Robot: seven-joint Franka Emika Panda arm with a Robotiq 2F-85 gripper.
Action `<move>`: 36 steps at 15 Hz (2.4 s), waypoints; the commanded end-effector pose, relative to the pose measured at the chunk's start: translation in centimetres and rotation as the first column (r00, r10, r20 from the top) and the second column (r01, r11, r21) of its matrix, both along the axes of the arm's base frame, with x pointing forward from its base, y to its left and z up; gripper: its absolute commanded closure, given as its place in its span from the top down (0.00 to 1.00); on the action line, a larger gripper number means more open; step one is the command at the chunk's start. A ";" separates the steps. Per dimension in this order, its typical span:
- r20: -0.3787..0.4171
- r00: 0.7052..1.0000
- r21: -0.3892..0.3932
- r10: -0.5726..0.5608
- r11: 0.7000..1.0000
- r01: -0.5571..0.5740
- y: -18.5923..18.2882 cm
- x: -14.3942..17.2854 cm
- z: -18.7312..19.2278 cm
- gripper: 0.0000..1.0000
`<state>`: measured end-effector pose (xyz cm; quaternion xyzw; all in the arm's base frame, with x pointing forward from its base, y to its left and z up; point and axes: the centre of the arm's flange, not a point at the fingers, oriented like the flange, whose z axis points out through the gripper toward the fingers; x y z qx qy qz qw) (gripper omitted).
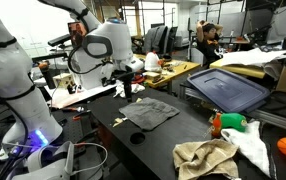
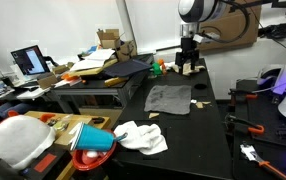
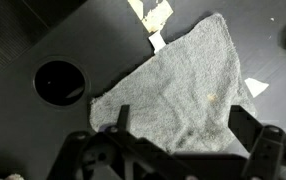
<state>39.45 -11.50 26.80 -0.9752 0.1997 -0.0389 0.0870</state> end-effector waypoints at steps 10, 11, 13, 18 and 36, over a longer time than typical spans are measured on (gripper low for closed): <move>-0.036 0.987 -0.015 -0.157 0.987 0.157 -5.2 2.5 -8.0 1.00; -0.042 0.985 -0.018 -0.166 0.986 0.165 -5.6 2.5 -8.5 1.00; -0.059 0.981 -0.020 -0.187 0.982 0.186 -6.7 2.5 -9.3 1.00; -0.085 0.973 -0.045 -0.215 0.976 0.212 -8.9 2.2 -11.1 1.00; -0.032 0.987 -0.078 -0.159 0.985 0.156 -6.0 4.7 -15.6 1.00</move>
